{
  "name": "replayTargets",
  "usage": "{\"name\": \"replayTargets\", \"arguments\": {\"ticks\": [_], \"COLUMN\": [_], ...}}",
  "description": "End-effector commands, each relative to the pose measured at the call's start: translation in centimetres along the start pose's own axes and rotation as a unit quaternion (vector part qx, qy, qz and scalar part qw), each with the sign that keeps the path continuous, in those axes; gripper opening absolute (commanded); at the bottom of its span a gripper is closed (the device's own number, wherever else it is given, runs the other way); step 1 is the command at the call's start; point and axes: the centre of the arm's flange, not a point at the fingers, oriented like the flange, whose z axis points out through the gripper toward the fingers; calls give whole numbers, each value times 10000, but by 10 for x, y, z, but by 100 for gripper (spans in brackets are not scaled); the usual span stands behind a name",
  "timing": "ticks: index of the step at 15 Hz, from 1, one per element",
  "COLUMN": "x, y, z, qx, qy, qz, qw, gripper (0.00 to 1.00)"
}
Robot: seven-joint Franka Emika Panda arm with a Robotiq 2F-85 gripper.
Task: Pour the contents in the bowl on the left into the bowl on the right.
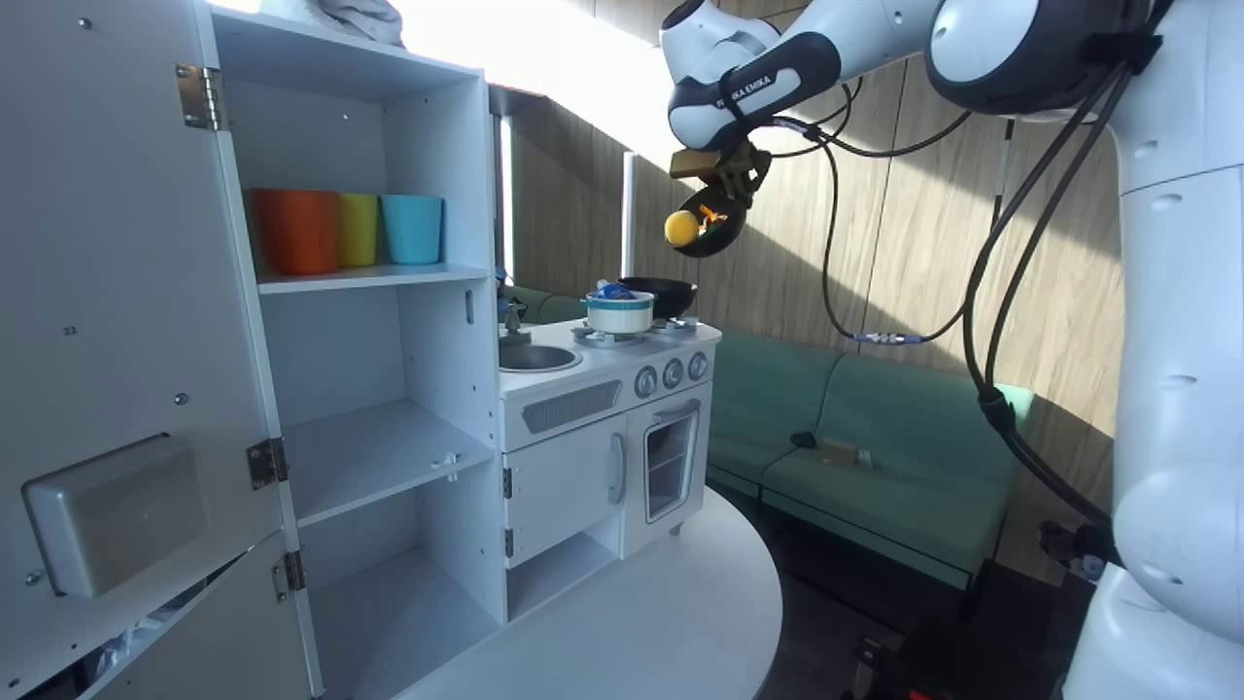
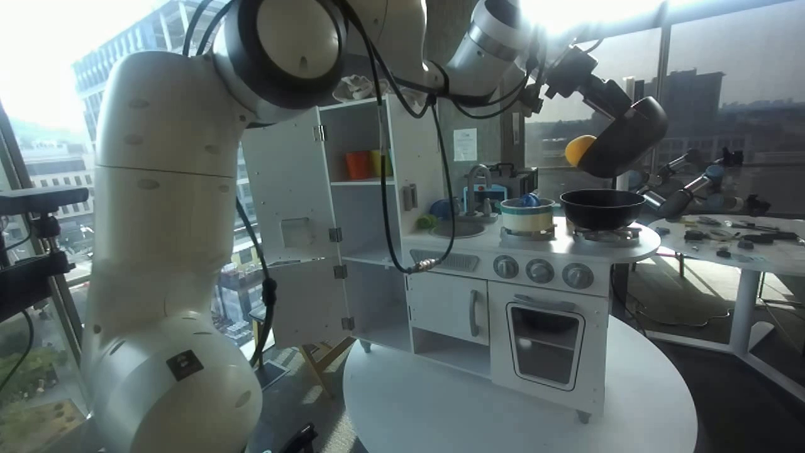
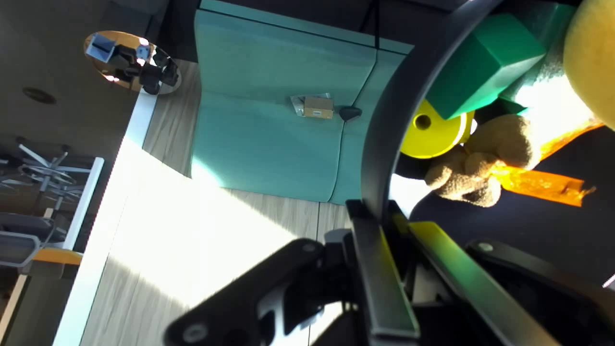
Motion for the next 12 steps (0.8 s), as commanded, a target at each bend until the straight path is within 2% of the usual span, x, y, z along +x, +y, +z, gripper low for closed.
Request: {"name": "replayTargets", "arguments": {"ticks": [1, 7, 12], "x": [8, -2, -10], "y": [-21, -43, -53], "z": [-15, -23, -20], "qx": [-310, -542, -1001], "qy": [290, 469, 696], "qz": [-88, -323, -553], "qw": [9991, 9969, 9910], "gripper": [13, 13, 13]}}
